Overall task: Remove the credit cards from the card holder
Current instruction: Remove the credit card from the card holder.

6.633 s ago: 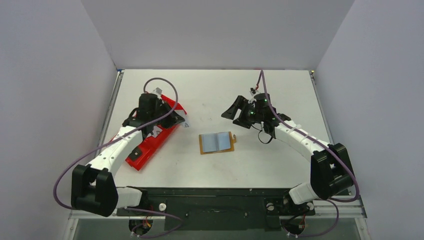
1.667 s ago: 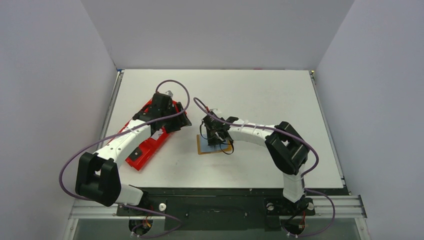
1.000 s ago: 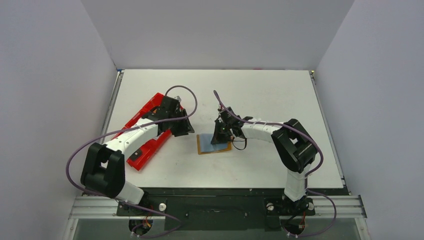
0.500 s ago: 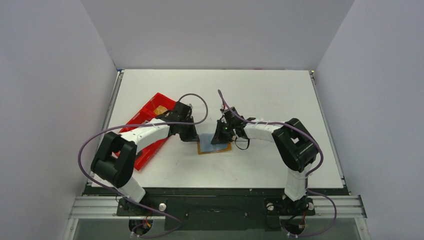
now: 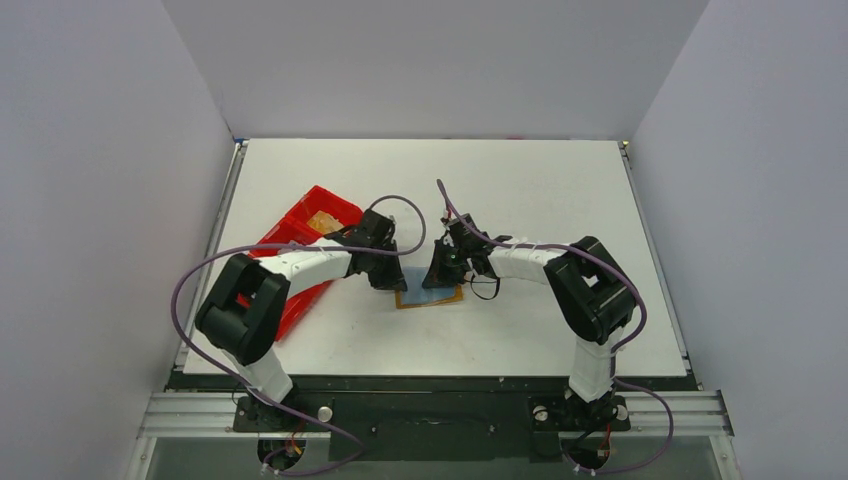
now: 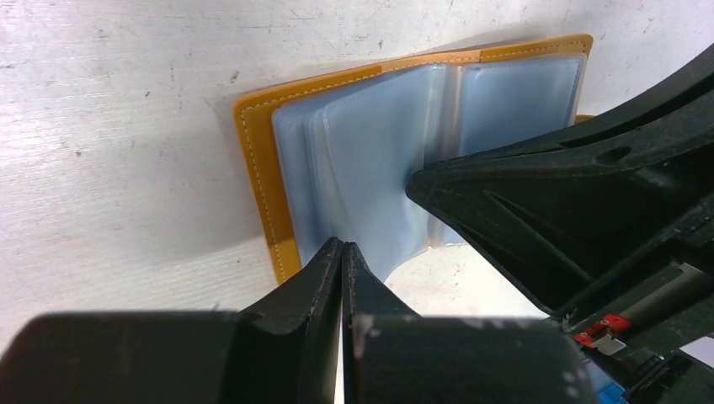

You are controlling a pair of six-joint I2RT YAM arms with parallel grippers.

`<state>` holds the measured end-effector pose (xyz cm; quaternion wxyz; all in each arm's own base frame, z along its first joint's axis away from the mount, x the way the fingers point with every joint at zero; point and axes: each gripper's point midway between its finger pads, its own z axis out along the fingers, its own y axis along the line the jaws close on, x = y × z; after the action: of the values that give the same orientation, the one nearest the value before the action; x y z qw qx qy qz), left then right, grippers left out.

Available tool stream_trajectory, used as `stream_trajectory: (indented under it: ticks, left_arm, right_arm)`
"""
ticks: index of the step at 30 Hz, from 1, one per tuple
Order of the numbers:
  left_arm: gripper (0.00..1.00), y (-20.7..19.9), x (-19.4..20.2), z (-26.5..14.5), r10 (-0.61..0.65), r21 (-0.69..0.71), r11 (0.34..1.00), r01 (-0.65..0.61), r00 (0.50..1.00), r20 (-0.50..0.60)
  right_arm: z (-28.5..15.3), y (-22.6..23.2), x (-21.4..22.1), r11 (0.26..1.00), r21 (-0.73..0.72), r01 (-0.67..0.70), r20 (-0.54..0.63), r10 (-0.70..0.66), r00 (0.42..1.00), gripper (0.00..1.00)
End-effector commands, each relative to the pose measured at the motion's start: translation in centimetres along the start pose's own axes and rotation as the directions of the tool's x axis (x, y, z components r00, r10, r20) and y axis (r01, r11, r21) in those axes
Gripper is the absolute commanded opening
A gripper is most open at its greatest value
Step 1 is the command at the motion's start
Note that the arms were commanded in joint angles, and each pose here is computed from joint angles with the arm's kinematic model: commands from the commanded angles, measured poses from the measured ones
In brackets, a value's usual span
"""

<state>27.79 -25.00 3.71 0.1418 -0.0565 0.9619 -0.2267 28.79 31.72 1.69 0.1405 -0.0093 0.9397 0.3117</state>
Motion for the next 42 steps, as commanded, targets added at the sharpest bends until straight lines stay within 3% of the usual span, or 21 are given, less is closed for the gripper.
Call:
stream_trajectory:
  ticks: [1,10,16,20,32,42]
  left_arm:
    - [0.0,-1.8,-0.7,0.4,0.01,0.058,0.998,-0.011,1.0,0.02]
    - [0.0,-2.6,-0.9,0.8,0.012,0.074,0.997,-0.013,1.0,0.02]
    - [0.0,-3.1,-1.2,0.9,0.015,0.087,0.996,-0.017,1.0,0.024]
    - [0.0,-3.8,-1.4,0.9,0.02,0.1,0.995,-0.023,0.999,0.027]
    - [0.0,-7.5,-1.9,1.6,0.058,0.172,0.983,-0.063,0.998,0.031]
    - [0.0,-9.1,-1.0,4.2,0.082,0.188,0.979,-0.079,0.997,-0.012]
  right_arm:
    - [1.7,-5.5,2.9,0.983,0.183,-0.004,-0.049,0.013,0.999,0.0]
    - [0.2,-3.3,1.3,0.991,0.131,0.015,-0.003,-0.015,1.0,0.01]
    - [-3.0,0.9,-1.5,0.999,0.039,0.032,0.075,-0.035,0.997,0.25]
    - [-5.3,2.0,-2.8,0.999,0.026,0.028,0.121,-0.031,0.992,0.32]
    - [-10.8,-1.2,-5.0,0.991,0.13,-0.038,0.271,0.002,0.963,0.34]
    - [-12.1,-4.3,-4.5,0.974,0.209,-0.082,0.303,0.016,0.953,0.34]
